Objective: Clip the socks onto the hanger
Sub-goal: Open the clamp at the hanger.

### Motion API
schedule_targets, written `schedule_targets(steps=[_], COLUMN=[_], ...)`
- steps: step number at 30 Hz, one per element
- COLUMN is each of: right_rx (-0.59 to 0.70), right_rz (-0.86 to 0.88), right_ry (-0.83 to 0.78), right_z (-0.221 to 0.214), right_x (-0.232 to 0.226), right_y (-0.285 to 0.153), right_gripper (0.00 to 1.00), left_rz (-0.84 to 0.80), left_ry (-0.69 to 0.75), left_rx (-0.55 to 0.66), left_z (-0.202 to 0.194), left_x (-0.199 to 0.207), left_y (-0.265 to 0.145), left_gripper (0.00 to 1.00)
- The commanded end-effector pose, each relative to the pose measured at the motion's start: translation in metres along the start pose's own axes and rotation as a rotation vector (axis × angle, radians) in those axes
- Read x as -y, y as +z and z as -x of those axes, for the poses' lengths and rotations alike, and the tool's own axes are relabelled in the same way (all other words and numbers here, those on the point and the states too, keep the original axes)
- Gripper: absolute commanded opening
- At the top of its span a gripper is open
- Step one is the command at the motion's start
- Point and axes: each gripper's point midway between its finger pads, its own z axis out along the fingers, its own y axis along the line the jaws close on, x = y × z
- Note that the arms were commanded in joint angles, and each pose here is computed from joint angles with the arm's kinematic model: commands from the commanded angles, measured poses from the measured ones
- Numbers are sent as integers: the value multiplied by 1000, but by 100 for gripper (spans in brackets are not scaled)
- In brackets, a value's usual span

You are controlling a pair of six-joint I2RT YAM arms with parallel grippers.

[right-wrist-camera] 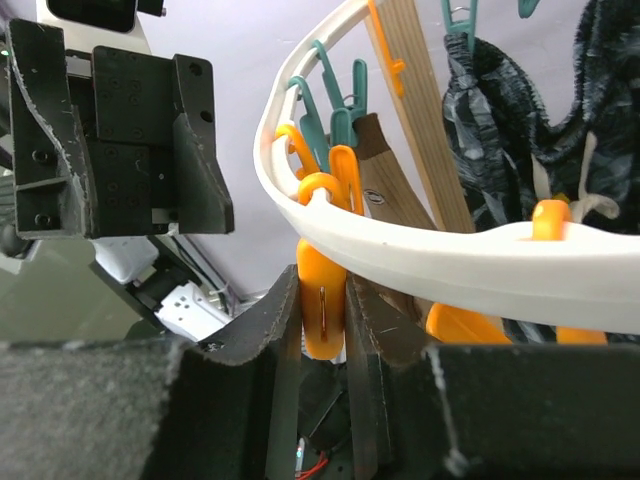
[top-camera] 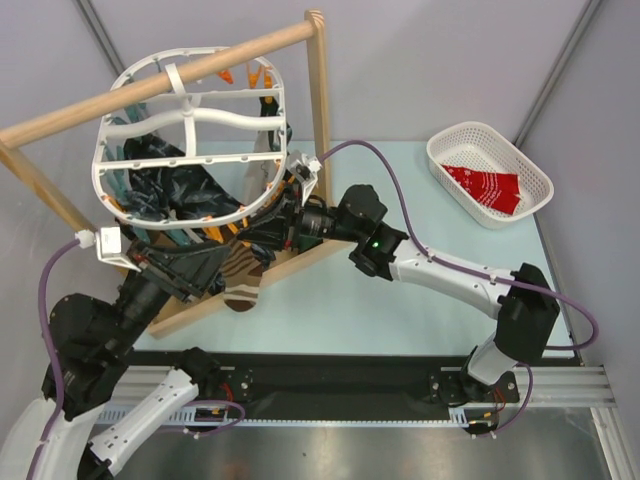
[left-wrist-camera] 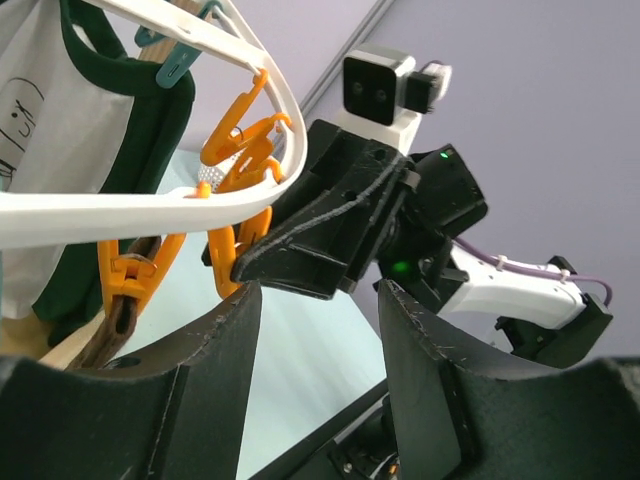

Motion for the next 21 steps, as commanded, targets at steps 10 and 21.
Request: schedule_targets(steps=[10, 21], right_rx=[-37, -78], right_rz=[-124, -190], right_ry=[-225, -303], right_z=[31, 28], right_x=[-26, -21], right_y=[9, 13], right_gripper=[0, 0], left_rz=[202, 268], left_ry=[-14, 6], left_rx=[-9, 11], left_z=[10, 18], left_x=[-26, -36], left_y=[31, 47], left_gripper=[56, 62])
